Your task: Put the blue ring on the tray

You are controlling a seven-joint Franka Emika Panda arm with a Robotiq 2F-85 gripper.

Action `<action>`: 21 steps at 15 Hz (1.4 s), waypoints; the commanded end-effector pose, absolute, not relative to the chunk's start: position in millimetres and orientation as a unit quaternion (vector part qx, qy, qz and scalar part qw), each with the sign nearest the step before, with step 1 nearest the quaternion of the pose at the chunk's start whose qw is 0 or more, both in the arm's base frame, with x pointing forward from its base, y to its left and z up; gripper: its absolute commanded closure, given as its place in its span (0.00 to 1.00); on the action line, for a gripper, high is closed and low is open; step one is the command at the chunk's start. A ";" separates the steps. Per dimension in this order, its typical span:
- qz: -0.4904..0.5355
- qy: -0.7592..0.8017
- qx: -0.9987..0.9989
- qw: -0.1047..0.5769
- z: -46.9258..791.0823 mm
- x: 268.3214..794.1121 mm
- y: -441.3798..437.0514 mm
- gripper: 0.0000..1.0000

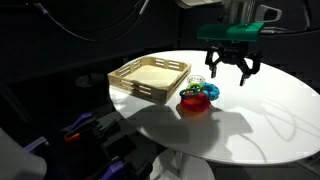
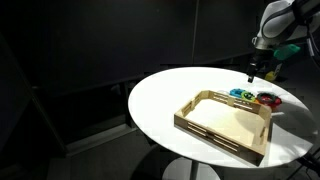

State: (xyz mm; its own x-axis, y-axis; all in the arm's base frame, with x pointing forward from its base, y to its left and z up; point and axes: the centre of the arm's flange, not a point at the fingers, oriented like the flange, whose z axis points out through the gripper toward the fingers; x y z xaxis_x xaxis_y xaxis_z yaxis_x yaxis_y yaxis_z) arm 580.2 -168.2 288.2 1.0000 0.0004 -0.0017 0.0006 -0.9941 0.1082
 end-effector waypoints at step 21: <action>-0.003 0.008 0.998 0.058 222.6 610.6 -161.7 0.12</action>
